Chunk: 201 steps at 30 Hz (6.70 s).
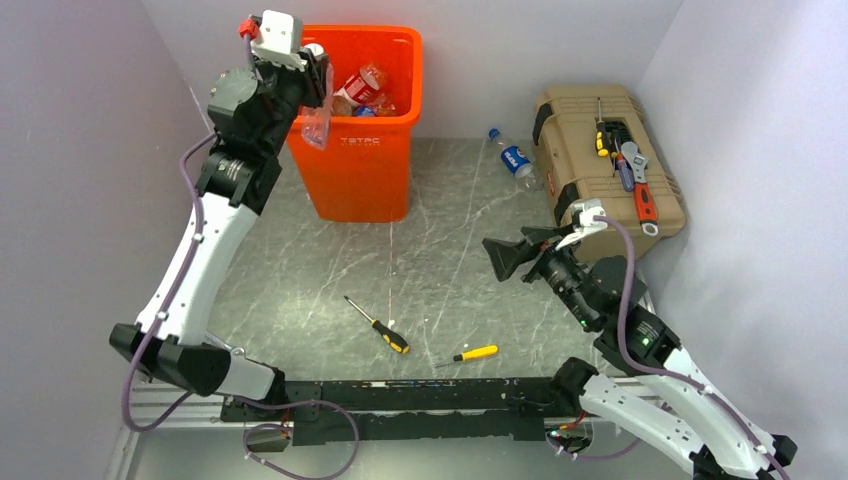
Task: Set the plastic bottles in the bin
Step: Place the plastic bottle in the trash bin, then pick up the plastic bottle at the center of the board, then place the plastic bottle in the trash bin, then reset both arms
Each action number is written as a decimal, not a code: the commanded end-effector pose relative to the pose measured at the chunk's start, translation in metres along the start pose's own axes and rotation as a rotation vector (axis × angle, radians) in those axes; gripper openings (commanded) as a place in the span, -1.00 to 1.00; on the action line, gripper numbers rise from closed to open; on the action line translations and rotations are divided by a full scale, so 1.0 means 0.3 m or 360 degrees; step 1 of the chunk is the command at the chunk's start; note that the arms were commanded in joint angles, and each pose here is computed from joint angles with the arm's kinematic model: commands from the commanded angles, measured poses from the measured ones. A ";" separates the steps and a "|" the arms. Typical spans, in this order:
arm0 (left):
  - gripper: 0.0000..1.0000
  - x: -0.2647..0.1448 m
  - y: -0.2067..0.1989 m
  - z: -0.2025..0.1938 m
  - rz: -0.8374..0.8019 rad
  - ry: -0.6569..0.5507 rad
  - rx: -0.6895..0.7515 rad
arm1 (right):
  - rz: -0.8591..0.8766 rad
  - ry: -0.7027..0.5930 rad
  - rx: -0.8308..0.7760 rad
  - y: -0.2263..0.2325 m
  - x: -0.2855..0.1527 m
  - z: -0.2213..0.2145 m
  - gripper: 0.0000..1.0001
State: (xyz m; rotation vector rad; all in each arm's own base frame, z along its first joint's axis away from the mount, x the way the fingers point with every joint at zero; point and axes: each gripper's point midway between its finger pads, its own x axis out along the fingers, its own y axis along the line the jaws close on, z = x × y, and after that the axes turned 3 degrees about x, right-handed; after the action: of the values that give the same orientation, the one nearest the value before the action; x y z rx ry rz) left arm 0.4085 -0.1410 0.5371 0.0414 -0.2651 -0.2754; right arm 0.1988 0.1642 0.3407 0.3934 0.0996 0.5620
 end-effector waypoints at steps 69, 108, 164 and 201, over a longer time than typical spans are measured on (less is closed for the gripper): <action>0.99 0.039 0.016 0.034 -0.0299 -0.0241 -0.0271 | -0.1477 0.0970 -0.0041 -1.314 0.914 -0.575 0.80; 0.98 -0.296 -0.469 0.123 -0.1422 -0.0054 -0.0928 | 0.0546 -0.0266 -0.0093 0.137 0.117 0.051 -0.12; -1.00 0.199 0.030 0.306 -0.0210 -0.0515 -0.0121 | 0.0615 -0.0193 -0.0031 0.228 -0.019 0.160 1.00; 0.99 -0.779 0.127 -0.434 0.0564 0.0992 -0.0626 | -0.0595 -0.0001 0.0203 -0.251 0.052 -0.089 1.00</action>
State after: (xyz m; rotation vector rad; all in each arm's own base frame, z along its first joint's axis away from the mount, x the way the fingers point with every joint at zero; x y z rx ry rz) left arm 0.2436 -0.0271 0.4212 -0.2158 0.2036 0.0462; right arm 0.2409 0.1261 0.2906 0.4617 0.1871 0.2312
